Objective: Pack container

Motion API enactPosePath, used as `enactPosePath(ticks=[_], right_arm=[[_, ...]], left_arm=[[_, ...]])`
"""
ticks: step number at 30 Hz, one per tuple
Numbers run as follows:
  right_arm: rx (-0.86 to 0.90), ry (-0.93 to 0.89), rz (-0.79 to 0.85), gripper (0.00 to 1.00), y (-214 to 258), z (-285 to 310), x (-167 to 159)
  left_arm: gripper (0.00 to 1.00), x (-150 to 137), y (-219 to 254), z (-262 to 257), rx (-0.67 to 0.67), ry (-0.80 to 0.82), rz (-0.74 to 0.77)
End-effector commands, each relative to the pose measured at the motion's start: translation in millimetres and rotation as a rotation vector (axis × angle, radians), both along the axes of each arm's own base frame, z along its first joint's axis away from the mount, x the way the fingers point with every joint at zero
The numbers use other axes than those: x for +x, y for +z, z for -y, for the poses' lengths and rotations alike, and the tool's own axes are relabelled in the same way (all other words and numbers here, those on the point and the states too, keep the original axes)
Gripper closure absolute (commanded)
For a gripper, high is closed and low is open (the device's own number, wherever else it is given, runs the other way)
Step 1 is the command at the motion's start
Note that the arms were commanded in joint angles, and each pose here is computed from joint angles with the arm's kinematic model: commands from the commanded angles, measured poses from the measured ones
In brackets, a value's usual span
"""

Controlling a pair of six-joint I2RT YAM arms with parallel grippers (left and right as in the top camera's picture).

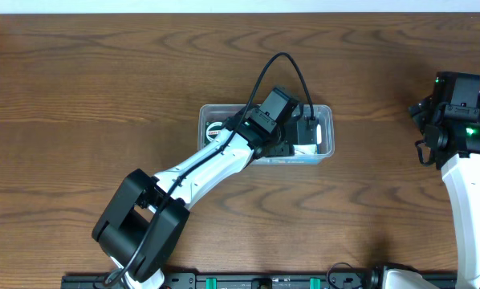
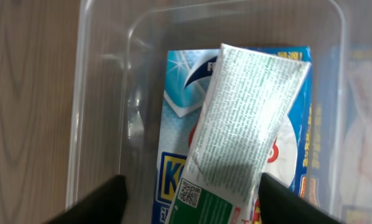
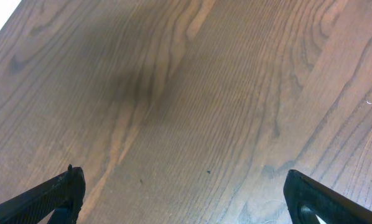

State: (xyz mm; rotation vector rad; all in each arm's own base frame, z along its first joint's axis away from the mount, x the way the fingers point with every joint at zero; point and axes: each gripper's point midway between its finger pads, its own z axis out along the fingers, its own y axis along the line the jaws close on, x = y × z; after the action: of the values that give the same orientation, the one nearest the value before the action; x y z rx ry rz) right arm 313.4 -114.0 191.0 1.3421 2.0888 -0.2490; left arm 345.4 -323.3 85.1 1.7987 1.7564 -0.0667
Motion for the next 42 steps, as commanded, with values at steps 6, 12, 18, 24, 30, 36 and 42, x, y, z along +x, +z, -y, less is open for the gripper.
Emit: enactPosePath(ticks=[6, 12, 18, 24, 30, 36, 42], right_arm=[[-0.004, -0.023, 0.011, 0.01, 3, 3, -1], [-0.003, -0.023, 0.012, 0.01, 3, 3, -1], [-0.004, -0.023, 0.011, 0.01, 3, 3, -1], [-0.004, -0.023, 0.011, 0.01, 3, 3, -1], [-0.004, -0.023, 0.011, 0.01, 3, 3, -1], [-0.004, -0.023, 0.011, 0.01, 3, 3, -1], [-0.004, -0.023, 0.011, 0.01, 3, 3, -1]], left_arm=[[0.09, 5, 54, 5, -0.127, 0.082, 0.043], [0.02, -3, 125, -2, -0.274, 0.139, 0.111], [0.02, -28, 190, -23, -0.355, 0.131, 0.19], [0.02, -58, 244, -50, -0.427, 0.125, 0.263], [0.02, -83, 248, -79, -0.385, 0.15, 0.25], [0.02, -129, 190, -123, -0.188, 0.259, -0.017], [0.02, -144, 158, -162, -0.204, 0.696, -0.306]])
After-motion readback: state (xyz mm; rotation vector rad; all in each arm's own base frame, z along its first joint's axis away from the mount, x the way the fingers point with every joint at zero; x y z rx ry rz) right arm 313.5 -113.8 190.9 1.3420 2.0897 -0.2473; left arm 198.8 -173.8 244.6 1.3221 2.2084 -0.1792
